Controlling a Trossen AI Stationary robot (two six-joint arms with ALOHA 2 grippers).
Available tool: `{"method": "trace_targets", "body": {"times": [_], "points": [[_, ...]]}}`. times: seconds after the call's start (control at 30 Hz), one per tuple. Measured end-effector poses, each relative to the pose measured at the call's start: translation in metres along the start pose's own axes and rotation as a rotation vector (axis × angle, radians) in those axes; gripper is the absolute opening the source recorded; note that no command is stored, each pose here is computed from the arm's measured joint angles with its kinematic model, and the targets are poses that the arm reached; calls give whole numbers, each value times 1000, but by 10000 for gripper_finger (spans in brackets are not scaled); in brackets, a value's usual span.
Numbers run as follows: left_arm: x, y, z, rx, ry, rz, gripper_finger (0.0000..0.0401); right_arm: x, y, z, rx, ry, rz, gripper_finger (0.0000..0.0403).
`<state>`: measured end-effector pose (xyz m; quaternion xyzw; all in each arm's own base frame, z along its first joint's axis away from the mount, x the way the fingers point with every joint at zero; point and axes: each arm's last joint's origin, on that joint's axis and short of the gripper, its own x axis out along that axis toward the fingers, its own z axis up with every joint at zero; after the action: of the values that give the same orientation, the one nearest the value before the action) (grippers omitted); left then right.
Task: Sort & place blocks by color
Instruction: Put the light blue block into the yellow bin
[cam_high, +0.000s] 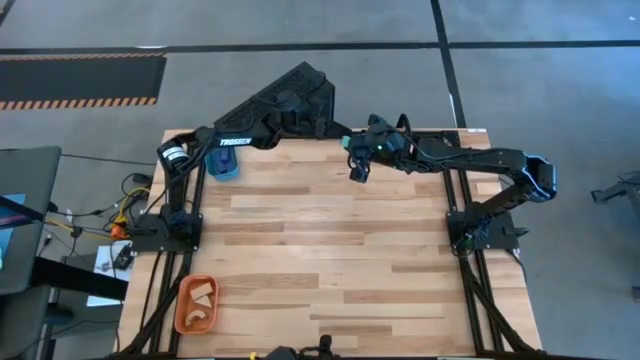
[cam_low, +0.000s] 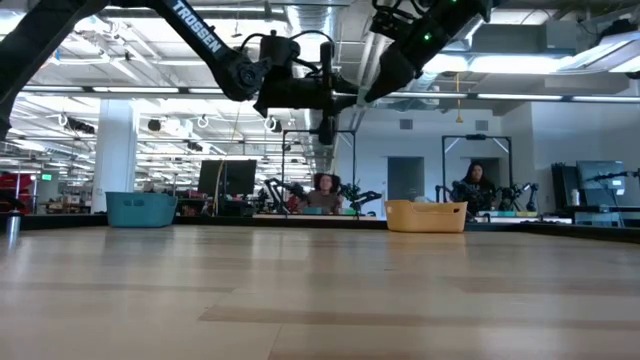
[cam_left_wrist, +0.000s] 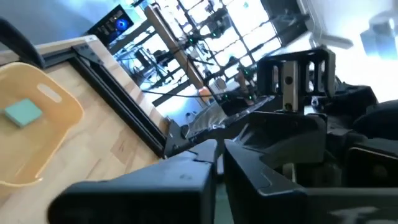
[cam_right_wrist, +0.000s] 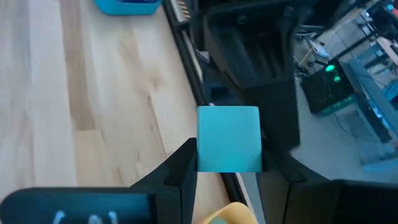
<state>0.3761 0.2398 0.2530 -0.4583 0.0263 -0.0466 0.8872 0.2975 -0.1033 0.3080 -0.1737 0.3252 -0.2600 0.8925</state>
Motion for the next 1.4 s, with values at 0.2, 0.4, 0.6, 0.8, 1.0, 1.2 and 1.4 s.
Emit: {"method": "trace_targets", "body": {"times": [0.2, 0.4, 0.6, 0.8, 1.0, 1.2, 1.4], "points": [[-10, 5, 10, -30, -12, -8, 111, 2, -6, -5, 21, 33, -14, 134], [-7, 2, 6, 1, 39, -44, 237, 0, -10, -4, 32, 23, -35, 135], [-4, 3, 1, 7, 49, -16, 288, -4, -15, 1, 4, -17, -69, 135], [-5, 5, 0, 27, 51, 11, 264, -4, -15, 2, -46, -38, -62, 135], [2, 1, -6, 32, 58, 7, 204, -4, -15, 2, -49, -48, -34, 137], [9, -5, -12, 48, 20, 27, 163, -4, -14, 2, -96, -53, -31, 140], [9, -6, -10, 65, -1, 19, 121, -5, -15, 2, -94, -54, -31, 140]]}}
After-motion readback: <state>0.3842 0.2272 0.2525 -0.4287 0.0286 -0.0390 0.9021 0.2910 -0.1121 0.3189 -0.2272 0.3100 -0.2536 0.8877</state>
